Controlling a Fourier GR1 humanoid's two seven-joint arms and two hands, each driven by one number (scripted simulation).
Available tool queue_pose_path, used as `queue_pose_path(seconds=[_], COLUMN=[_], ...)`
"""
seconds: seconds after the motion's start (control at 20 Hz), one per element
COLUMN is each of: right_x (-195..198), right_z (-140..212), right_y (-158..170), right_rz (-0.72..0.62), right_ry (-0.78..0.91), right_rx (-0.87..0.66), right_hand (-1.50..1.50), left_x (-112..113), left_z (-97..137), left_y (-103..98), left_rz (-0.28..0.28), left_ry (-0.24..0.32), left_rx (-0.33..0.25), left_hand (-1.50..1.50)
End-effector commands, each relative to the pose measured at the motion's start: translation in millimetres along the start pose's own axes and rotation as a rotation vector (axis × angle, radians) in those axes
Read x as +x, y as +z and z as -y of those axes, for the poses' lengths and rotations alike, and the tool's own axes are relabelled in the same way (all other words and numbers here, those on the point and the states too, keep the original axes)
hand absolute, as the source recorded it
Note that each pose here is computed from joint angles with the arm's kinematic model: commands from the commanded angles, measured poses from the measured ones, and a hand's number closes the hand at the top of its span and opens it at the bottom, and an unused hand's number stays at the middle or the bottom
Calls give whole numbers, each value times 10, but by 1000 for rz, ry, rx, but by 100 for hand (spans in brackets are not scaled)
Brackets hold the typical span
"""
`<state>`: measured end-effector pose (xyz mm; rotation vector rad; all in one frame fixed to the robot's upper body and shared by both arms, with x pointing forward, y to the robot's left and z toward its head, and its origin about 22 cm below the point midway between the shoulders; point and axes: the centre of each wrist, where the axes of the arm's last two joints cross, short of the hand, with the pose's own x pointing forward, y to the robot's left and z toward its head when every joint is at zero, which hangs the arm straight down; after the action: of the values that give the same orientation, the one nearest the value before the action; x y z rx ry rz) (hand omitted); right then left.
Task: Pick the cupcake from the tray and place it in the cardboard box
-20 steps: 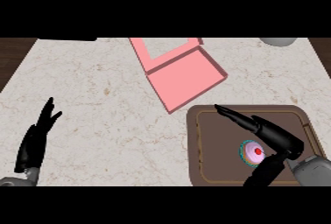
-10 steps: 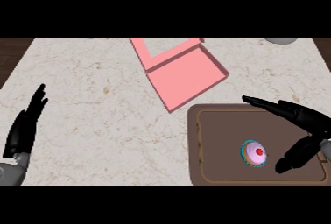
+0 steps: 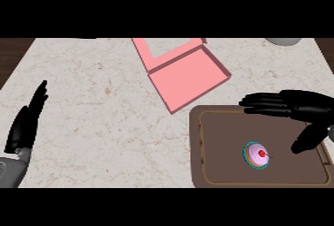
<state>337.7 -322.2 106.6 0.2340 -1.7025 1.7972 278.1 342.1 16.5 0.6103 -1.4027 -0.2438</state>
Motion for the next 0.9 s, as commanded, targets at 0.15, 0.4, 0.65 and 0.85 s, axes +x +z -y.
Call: queue_pose_path(seconds=[0.15,0.4,0.65,0.85], right_x=[-30,-171,-173,-214], right_z=[144,-4,-281,-164], right_y=[-374,-558,-584,-740], right_rz=[45,54,50,56], right_ry=[99,113,161,169], right_rx=[319,395,406,387], right_hand=[-150,-150,-150,-150], left_x=[-125,-113,-122,-185], left_z=[-121,-132,67,25], left_y=[31,51,78,11], left_rz=[-7,-36,-48,-39], left_ry=[-25,-13,-4,-14], left_rx=[-4,8,52,45], left_hand=[0,0,0,0])
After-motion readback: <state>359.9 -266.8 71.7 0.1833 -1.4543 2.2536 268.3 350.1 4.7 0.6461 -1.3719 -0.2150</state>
